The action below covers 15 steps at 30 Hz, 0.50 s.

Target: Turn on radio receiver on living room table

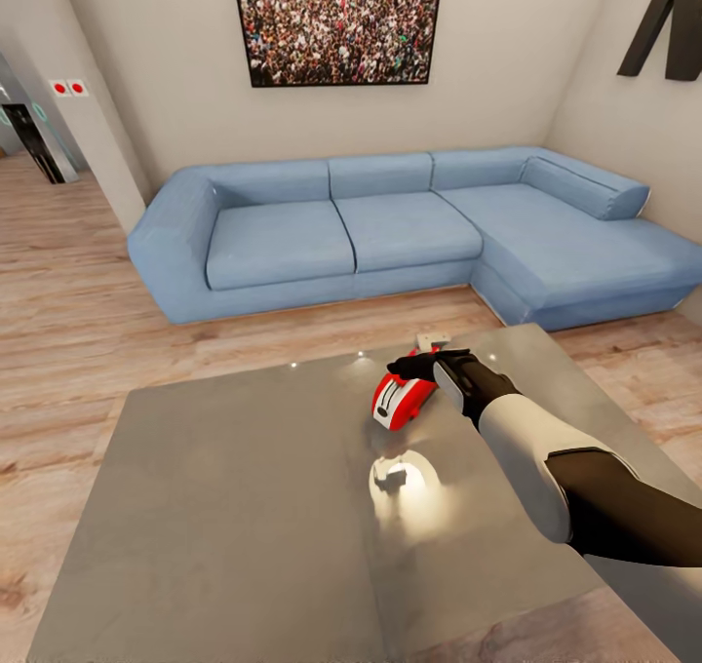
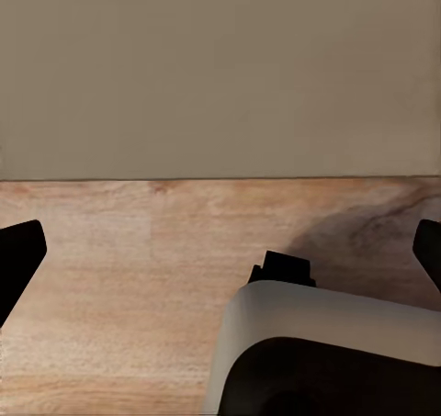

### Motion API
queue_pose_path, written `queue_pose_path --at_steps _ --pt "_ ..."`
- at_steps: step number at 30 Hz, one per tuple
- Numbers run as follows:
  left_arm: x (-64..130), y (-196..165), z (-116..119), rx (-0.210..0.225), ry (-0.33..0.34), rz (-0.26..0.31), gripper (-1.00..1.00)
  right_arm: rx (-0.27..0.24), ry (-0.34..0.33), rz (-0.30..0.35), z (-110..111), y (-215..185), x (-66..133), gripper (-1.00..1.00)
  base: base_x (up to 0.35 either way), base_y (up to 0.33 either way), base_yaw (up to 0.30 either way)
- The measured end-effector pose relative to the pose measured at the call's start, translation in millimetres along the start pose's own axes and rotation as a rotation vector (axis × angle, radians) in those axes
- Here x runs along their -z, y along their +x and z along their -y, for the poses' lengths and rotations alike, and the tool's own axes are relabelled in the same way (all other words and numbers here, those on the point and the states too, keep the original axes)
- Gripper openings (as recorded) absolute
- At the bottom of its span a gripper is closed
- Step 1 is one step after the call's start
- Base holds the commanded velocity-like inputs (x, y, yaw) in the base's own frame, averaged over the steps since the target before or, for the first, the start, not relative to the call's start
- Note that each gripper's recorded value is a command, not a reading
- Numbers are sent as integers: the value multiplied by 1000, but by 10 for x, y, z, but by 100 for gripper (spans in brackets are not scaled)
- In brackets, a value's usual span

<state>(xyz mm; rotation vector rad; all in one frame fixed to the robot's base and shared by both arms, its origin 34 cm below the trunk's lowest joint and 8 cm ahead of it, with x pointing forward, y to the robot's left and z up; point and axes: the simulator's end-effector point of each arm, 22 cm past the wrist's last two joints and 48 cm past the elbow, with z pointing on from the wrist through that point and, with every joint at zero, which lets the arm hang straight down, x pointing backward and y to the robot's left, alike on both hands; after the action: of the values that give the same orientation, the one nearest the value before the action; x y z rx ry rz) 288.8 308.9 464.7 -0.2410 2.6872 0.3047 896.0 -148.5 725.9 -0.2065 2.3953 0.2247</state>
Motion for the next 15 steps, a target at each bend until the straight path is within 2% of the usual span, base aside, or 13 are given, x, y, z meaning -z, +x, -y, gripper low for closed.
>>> queue_pose_path --at_steps 9,15 --pt "2 56 -4 -3 -1 -14 100 -2 51 -9 134 74 -67 100 0 0 0" --pt "4 85 -7 -5 -2 -21 100 0 66 22 175 32 -99 100 0 0 0"
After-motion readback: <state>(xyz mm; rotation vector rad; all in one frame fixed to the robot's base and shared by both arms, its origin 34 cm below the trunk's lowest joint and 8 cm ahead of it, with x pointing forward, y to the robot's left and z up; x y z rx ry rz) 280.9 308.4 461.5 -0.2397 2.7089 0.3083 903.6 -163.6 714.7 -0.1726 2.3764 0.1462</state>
